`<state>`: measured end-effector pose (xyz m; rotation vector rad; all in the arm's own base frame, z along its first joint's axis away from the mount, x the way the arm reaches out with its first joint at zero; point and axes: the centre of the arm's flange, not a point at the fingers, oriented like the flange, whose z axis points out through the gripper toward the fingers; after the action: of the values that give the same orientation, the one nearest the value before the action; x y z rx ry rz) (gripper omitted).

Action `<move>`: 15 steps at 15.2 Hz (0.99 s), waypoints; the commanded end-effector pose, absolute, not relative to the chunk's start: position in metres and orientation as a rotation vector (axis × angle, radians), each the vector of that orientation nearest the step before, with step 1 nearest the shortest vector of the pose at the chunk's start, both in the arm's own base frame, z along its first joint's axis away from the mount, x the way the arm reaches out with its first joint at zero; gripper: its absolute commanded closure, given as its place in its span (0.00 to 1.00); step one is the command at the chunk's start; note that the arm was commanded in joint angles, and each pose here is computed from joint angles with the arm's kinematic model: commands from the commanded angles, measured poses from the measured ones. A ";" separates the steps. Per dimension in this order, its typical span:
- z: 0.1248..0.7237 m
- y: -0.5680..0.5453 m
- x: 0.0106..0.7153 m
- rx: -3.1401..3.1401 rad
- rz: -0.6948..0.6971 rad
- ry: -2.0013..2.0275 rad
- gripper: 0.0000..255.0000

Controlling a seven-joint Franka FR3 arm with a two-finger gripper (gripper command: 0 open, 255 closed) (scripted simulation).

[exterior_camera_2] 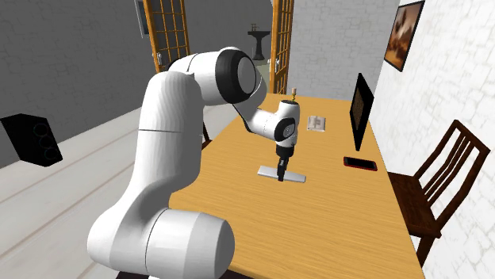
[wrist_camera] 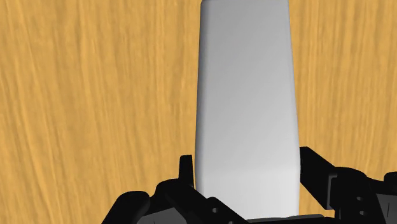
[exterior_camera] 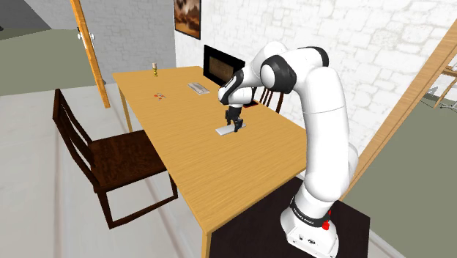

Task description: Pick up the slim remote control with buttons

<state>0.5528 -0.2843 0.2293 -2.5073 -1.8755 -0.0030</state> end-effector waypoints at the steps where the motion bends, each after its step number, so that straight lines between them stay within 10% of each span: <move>1: 0.229 -0.284 0.553 -2.507 -0.002 -1.875 1.00; 15: 0.287 -0.285 0.553 -2.507 -0.002 -1.875 1.00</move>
<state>0.5520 -0.2857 0.2825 -2.5066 -1.8757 -0.0027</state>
